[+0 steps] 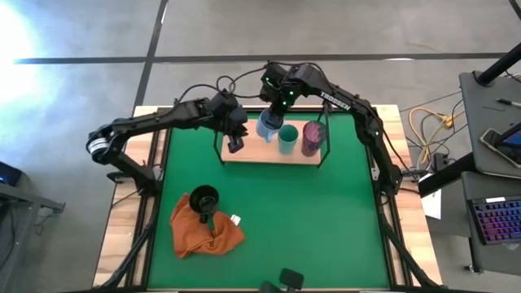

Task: Stack small to large cups/mugs on shelf
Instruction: Put the blue mug on the shelf

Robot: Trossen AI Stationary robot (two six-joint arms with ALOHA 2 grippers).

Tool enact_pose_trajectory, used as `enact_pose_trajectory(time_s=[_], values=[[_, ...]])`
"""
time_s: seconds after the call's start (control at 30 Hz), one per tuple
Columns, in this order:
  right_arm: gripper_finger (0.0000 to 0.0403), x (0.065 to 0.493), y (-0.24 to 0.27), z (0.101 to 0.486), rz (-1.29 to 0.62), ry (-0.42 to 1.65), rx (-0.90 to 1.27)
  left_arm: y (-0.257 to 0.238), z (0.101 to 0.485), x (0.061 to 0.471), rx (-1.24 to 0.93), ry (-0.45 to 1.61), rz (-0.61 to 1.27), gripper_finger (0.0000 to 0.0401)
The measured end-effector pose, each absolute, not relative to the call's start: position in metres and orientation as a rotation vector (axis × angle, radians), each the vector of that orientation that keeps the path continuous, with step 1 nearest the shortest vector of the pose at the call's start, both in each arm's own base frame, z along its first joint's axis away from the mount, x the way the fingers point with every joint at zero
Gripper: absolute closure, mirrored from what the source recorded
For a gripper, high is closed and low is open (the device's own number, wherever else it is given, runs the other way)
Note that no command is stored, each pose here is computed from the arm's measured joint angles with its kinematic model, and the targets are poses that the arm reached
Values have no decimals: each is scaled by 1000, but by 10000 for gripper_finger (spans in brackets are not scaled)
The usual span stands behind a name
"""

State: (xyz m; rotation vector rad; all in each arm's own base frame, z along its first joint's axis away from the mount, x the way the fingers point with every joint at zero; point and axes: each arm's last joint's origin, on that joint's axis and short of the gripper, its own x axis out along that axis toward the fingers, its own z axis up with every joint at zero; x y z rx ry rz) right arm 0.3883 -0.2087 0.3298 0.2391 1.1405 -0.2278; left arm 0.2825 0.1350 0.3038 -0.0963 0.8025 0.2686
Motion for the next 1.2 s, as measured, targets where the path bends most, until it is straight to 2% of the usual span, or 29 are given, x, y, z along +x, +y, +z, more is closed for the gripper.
enact_pose_trajectory(time_s=[0.3,0.6,1.2], values=[[381,406,-215,301,-169,1145,290,147,298,271,-96,820,354,338],[380,413,-218,298,-208,1101,329,149,283,273,-101,829,368,338],[380,418,-222,274,-241,1177,397,152,259,272,-84,782,466,338]])
